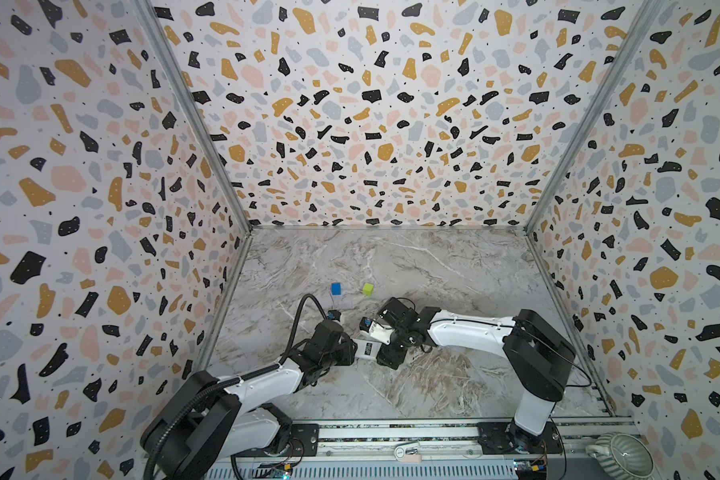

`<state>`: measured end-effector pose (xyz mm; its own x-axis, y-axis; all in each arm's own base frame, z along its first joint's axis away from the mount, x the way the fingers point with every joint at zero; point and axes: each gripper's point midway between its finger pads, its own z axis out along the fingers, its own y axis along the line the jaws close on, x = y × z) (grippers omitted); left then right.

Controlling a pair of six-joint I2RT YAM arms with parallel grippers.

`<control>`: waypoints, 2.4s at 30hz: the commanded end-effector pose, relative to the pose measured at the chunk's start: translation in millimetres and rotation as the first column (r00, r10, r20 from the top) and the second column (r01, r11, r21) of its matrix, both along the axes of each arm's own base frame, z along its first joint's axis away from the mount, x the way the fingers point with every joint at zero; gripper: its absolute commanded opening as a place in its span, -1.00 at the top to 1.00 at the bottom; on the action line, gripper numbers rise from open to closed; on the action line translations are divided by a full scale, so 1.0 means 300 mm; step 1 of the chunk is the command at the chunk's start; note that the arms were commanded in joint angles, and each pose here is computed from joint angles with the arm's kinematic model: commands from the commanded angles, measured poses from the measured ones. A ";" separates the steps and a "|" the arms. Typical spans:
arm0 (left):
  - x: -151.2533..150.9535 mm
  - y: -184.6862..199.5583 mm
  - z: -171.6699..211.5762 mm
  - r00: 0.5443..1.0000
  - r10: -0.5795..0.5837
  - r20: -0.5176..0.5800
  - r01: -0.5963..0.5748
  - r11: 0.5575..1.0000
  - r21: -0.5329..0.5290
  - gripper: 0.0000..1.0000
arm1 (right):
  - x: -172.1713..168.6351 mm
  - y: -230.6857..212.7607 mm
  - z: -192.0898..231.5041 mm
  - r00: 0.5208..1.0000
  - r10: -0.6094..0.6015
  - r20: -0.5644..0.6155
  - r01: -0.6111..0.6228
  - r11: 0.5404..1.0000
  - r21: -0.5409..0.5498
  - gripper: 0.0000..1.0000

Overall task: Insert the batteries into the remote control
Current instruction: 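Lift the right gripper off the cover and move it to the remote's end, then grasp the end of the white remote with the right gripper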

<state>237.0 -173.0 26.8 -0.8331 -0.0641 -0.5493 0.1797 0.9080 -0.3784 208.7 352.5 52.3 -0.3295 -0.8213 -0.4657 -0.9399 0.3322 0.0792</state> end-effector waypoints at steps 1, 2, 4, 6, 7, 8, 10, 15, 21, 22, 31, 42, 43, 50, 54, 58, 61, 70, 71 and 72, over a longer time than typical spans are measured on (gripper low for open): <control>-0.037 0.023 -0.043 0.999 -0.010 -0.041 0.011 0.999 0.036 0.08 | 0.003 0.006 0.100 0.999 -0.045 -0.007 0.046 0.994 0.100 -0.60; -0.037 0.021 -0.043 0.999 -0.010 -0.040 0.012 0.999 0.035 0.08 | 0.006 -0.006 0.107 0.998 -0.067 -0.011 0.068 0.992 0.109 -0.59; -0.037 0.023 -0.043 0.999 -0.010 -0.040 0.011 0.999 0.036 0.08 | 0.016 -0.031 0.120 0.993 -0.114 -0.024 0.116 0.985 0.126 -0.58; -0.037 0.021 -0.043 0.999 -0.011 -0.040 0.013 0.999 0.034 0.08 | 0.027 -0.057 0.124 0.986 -0.162 -0.038 0.165 0.977 0.135 -0.48; -0.036 0.021 -0.042 0.999 -0.011 -0.039 0.012 0.999 0.033 0.08 | 0.029 -0.065 0.123 0.983 -0.176 -0.042 0.180 0.974 0.138 -0.37; -0.037 0.020 -0.043 0.999 -0.012 -0.040 0.013 0.999 0.034 0.08 | 0.028 -0.071 0.122 0.981 -0.189 -0.049 0.194 0.971 0.141 -0.25; -0.037 0.020 -0.044 0.999 -0.012 -0.040 0.013 0.999 0.034 0.08 | 0.023 -0.079 0.111 0.978 -0.199 -0.063 0.206 0.969 0.139 -0.04; -0.040 0.022 -0.047 0.999 -0.013 -0.042 0.014 0.999 0.036 0.08 | 0.002 -0.067 0.083 0.976 -0.188 -0.105 0.203 0.968 0.150 0.29; -0.038 0.021 -0.046 0.999 -0.011 -0.042 0.013 0.999 0.035 0.08 | -0.004 -0.038 0.078 0.977 -0.169 -0.133 0.192 0.964 0.183 0.38; -0.038 0.022 -0.046 0.999 -0.012 -0.042 0.013 0.999 0.035 0.08 | -0.007 -0.034 0.075 0.976 -0.165 -0.140 0.190 0.964 0.185 0.38; -0.040 0.022 -0.047 0.999 -0.012 -0.044 0.014 0.999 0.035 0.08 | -0.008 -0.040 0.012 0.972 -0.177 -0.157 0.199 0.970 0.142 0.44; -0.040 0.022 -0.046 0.999 -0.011 -0.044 0.013 0.999 0.034 0.08 | 0.004 -0.042 -0.044 0.969 -0.193 -0.156 0.212 0.971 0.112 0.48; -0.041 0.022 -0.047 0.999 -0.012 -0.044 0.013 0.999 0.034 0.08 | 0.006 -0.040 -0.048 0.968 -0.194 -0.158 0.213 0.971 0.111 0.48; -0.039 0.021 -0.047 0.999 -0.013 -0.044 0.015 0.999 0.034 0.08 | 0.005 -0.060 -0.089 0.965 -0.210 -0.157 0.223 0.972 0.070 0.50; -0.041 0.020 -0.049 0.999 -0.015 -0.047 0.016 0.999 0.034 0.08 | 0.000 -0.062 -0.099 0.965 -0.208 -0.162 0.221 0.973 0.066 0.51; -0.044 0.020 -0.052 0.999 -0.017 -0.051 0.019 0.999 0.034 0.08 | -0.012 -0.050 -0.109 0.964 -0.201 -0.174 0.216 0.974 0.068 0.52; -0.046 0.019 -0.052 0.998 -0.017 -0.052 0.019 0.999 0.032 0.08 | -0.022 -0.039 -0.117 0.963 -0.197 -0.185 0.213 0.975 0.070 0.52; -0.061 0.018 -0.075 0.997 -0.015 -0.073 0.016 1.000 0.017 0.08 | -0.050 0.003 -0.125 0.957 -0.178 -0.230 0.208 0.971 0.113 0.53; -0.063 0.017 -0.076 0.997 -0.014 -0.074 0.016 1.000 0.015 0.08 | -0.053 0.009 -0.127 0.957 -0.175 -0.233 0.206 0.972 0.115 0.53; -0.063 0.015 -0.076 0.997 -0.016 -0.074 0.017 1.000 0.012 0.09 | -0.056 0.011 -0.129 0.956 -0.174 -0.236 0.205 0.972 0.116 0.53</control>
